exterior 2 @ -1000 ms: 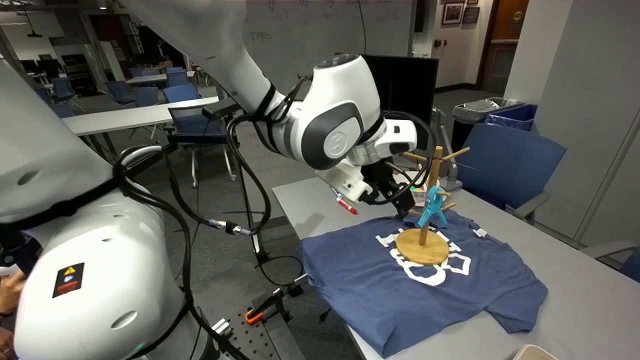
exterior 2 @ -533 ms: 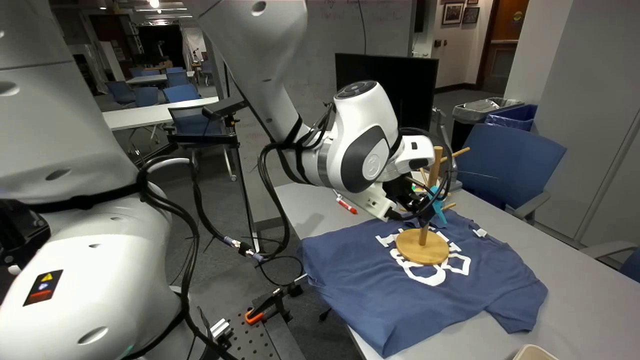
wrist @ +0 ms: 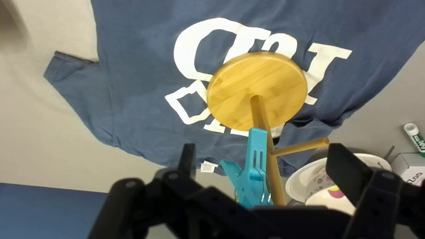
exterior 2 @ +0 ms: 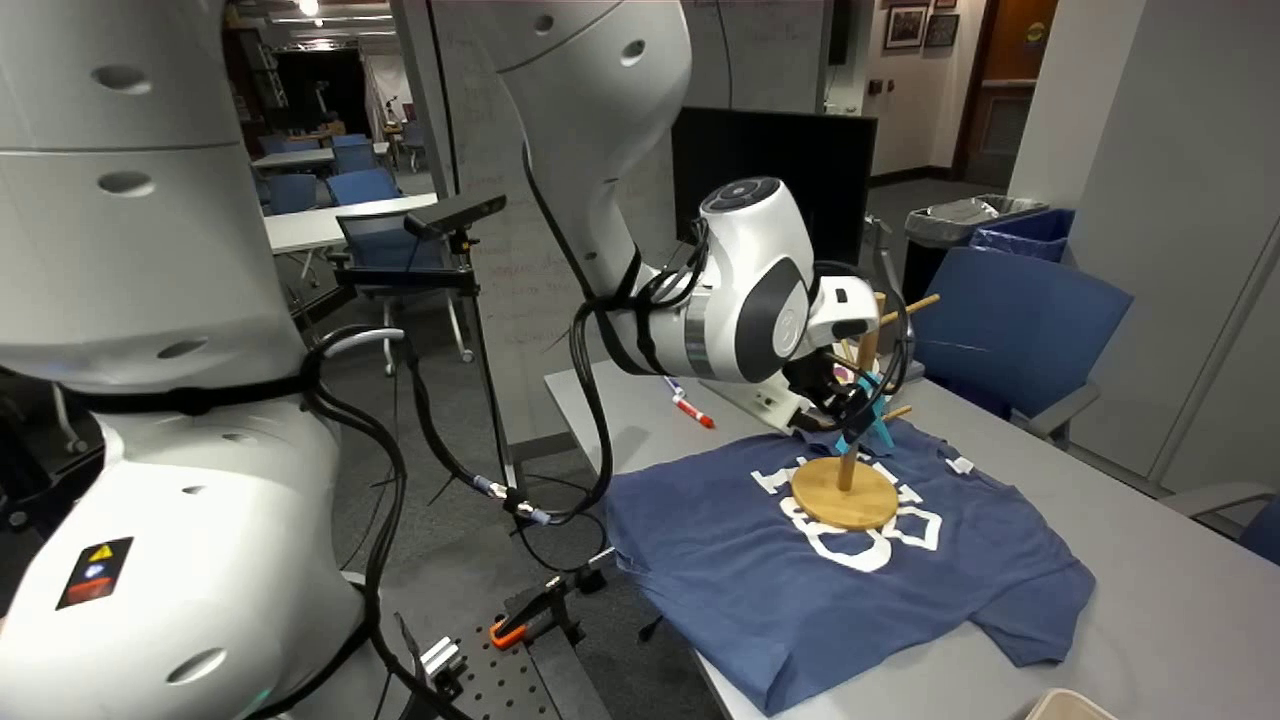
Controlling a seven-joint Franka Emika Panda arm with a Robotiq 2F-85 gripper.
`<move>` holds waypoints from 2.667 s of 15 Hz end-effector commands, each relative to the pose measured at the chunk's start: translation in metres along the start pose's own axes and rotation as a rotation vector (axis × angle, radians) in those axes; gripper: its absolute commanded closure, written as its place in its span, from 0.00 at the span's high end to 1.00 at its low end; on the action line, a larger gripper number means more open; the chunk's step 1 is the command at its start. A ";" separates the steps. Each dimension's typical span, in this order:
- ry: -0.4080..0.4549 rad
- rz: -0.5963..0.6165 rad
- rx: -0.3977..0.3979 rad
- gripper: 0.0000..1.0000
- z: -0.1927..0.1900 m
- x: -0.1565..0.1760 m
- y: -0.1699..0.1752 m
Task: Remove the clothes peg from the wooden object and put it on the table
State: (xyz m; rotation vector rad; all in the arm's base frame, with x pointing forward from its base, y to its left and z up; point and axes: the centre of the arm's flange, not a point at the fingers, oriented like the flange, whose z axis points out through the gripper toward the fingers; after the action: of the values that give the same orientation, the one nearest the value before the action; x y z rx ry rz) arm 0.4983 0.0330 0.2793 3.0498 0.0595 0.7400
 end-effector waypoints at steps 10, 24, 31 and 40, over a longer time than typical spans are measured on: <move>0.017 0.016 -0.026 1.00 0.045 0.010 -0.005; 0.045 0.032 -0.051 1.00 0.084 0.029 -0.025; 0.154 0.034 -0.059 1.00 0.098 0.039 -0.028; 0.185 0.048 -0.091 1.00 0.103 0.027 -0.018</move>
State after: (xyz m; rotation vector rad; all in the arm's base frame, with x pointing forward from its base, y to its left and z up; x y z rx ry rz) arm 0.5742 0.0527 0.2028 2.9218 -0.0243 0.9415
